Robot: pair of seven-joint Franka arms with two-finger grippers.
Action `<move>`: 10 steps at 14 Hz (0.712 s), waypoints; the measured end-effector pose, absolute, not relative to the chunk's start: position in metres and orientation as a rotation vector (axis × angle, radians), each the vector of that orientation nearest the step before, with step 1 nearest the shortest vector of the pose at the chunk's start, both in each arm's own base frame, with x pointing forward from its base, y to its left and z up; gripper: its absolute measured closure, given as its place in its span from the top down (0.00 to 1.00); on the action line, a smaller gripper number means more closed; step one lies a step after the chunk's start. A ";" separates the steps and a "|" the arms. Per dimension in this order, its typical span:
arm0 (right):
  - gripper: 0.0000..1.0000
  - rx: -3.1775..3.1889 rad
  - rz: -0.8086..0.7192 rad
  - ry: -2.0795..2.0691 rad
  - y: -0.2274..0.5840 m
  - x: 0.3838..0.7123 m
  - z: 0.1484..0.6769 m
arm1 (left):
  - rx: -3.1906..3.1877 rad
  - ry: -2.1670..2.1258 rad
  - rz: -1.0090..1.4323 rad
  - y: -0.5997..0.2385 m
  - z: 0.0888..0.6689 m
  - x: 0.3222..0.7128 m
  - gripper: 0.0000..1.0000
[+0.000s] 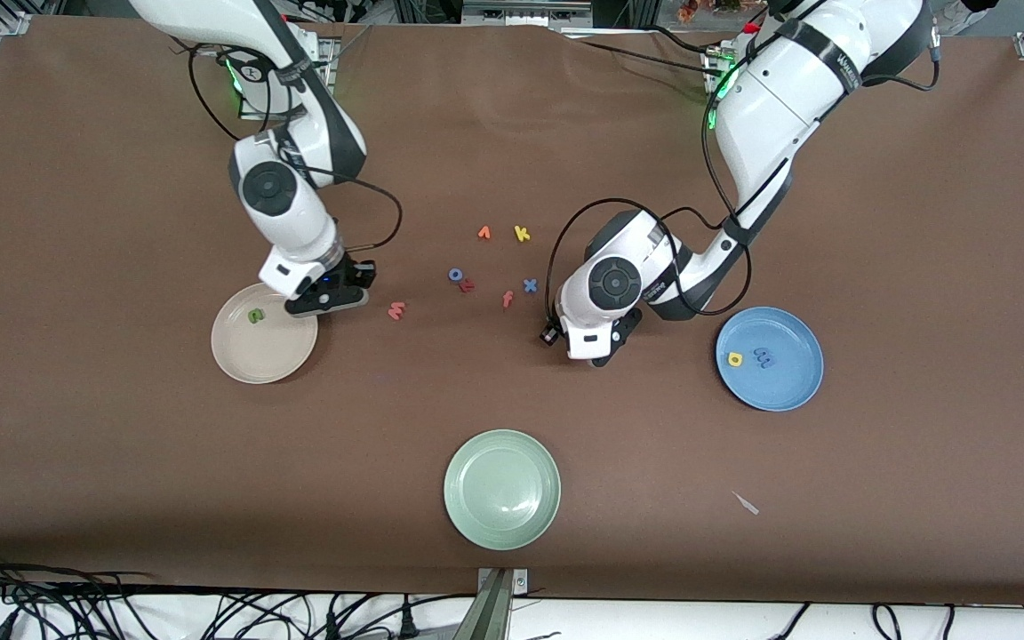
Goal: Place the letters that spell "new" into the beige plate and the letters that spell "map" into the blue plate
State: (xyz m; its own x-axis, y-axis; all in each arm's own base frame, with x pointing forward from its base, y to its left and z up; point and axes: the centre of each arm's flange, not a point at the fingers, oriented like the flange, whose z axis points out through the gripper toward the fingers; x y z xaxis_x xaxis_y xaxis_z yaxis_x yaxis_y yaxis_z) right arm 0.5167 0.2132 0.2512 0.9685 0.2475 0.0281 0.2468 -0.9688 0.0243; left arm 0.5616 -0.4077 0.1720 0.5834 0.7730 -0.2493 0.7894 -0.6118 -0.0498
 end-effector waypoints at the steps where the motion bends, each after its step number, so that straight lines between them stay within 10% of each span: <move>1: 0.29 3.080 0.038 0.434 0.199 0.525 0.260 | 2.736 1.352 -0.381 -0.408 0.172 0.562 0.28; 10: 0.34 3.018 0.048 0.556 0.124 0.541 0.248 | 3.019 1.165 -0.313 -0.342 0.225 0.596 0.28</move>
State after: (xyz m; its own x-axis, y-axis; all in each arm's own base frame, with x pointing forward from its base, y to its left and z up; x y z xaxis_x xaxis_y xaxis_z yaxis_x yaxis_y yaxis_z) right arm 0.5413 0.1239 0.2478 0.9339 0.3570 0.0179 0.3547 -0.9318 0.0766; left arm 0.5959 -0.3418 0.2252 0.7255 0.6740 -0.1393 0.6530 -0.7380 -0.1698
